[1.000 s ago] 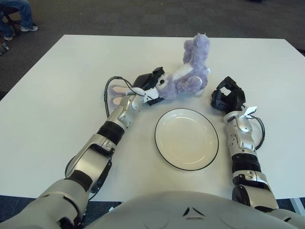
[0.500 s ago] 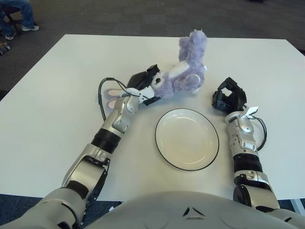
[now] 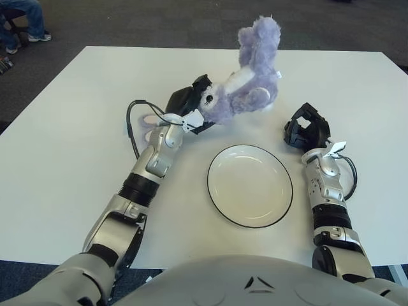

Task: Put the doll into the plate.

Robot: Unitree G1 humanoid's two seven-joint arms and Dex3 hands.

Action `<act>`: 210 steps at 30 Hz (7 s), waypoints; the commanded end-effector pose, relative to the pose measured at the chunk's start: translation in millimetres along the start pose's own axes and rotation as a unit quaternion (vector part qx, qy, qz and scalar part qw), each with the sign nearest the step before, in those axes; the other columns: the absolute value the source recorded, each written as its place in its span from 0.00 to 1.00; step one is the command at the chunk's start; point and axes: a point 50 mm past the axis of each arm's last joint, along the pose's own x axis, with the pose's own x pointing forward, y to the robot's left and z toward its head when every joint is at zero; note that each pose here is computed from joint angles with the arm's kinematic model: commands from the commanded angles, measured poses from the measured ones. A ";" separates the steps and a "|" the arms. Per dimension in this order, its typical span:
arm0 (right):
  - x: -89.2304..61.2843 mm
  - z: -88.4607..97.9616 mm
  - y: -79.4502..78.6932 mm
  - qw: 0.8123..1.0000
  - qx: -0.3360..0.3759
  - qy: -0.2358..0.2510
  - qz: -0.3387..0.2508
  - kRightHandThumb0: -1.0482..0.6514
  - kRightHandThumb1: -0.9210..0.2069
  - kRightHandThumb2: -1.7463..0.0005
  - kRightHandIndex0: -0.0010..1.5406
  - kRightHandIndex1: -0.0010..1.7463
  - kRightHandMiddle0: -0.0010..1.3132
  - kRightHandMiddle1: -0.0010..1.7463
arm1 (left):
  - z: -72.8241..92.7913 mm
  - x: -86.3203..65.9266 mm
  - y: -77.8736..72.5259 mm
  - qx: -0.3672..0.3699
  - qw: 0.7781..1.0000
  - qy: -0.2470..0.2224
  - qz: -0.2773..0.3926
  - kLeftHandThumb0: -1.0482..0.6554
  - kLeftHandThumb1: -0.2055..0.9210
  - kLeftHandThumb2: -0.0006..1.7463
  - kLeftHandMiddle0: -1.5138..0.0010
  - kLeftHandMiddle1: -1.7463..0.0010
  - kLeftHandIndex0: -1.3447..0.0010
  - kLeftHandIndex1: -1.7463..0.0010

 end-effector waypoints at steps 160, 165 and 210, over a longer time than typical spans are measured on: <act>0.2 -8.6 -3.2 1.000 -0.009 0.025 0.007 0.32 0.61 0.19 0.83 1.00 0.52 1.00 | 40.0 -109.2 25.5 -0.090 0.962 -0.167 -0.197 0.03 1.00 0.39 0.91 0.99 1.00 1.00; 0.3 -8.3 -3.0 1.000 -0.007 0.024 0.010 0.31 0.61 0.19 0.82 1.00 0.52 1.00 | 38.2 -110.0 27.6 -0.147 0.960 -0.167 -0.169 0.01 1.00 0.44 0.91 0.99 1.00 1.00; 1.0 -8.2 -3.1 1.000 -0.015 0.023 0.009 0.31 0.61 0.19 0.83 1.00 0.52 1.00 | -38.7 -91.2 89.1 -0.266 0.946 -0.029 0.185 0.01 1.00 0.67 0.68 0.95 1.00 0.61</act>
